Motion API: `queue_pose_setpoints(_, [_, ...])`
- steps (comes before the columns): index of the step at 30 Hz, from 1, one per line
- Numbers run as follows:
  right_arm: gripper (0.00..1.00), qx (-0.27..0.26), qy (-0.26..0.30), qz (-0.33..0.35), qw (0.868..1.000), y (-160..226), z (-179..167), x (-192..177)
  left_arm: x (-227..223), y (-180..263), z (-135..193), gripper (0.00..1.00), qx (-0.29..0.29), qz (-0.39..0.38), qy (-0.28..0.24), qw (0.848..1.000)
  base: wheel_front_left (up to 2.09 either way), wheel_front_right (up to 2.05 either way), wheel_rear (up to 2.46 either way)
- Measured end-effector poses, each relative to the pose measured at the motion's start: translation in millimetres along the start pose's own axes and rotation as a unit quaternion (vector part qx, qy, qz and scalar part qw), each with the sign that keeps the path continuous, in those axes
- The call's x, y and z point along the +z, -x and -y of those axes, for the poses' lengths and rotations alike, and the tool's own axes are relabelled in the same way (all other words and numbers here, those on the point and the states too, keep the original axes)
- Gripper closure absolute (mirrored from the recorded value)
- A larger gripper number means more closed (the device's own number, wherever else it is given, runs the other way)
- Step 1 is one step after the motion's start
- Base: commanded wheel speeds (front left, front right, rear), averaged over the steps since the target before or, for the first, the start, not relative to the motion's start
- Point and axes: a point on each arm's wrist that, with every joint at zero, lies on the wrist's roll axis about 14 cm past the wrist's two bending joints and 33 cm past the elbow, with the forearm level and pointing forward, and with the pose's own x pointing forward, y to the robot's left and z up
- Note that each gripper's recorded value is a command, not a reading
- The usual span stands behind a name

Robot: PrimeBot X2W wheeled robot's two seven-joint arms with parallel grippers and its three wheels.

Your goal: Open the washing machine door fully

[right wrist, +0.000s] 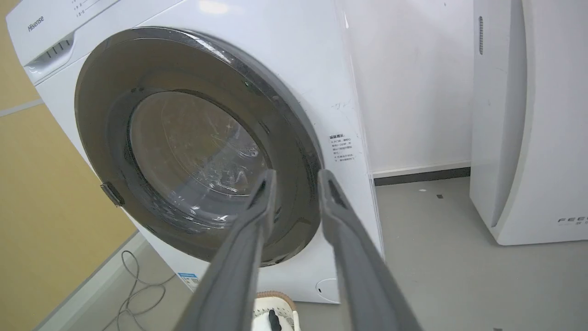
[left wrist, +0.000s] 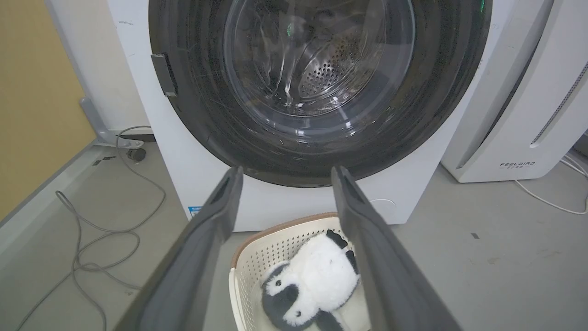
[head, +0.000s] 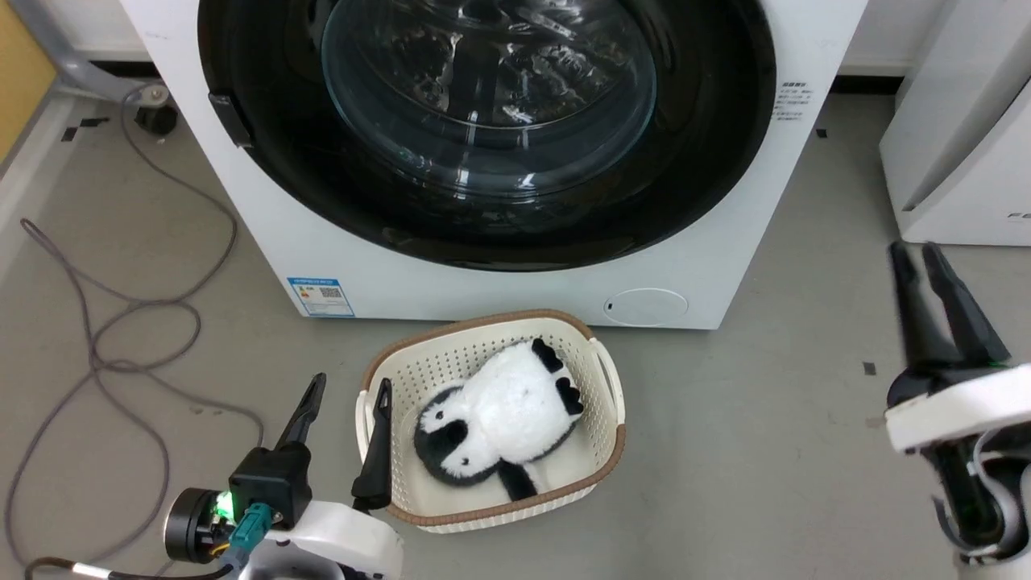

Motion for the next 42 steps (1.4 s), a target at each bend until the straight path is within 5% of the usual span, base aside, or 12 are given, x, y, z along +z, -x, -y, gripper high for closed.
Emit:
queue_pose_setpoints(26, [1.0, -0.026, -0.166, -0.044, 0.985, -112, 32, 5, -18, -10, -8, 0.0, 0.012, -0.01, 0.02, 1.0, 0.0, 0.0, 0.0])
queue_pose_setpoints(42, [1.0, 0.011, -0.261, -0.137, 0.956, -175, 10, -20, -28, -18, -13, 0.0, 0.02, -0.014, 0.031, 0.999, 0.0, 0.0, 0.0])
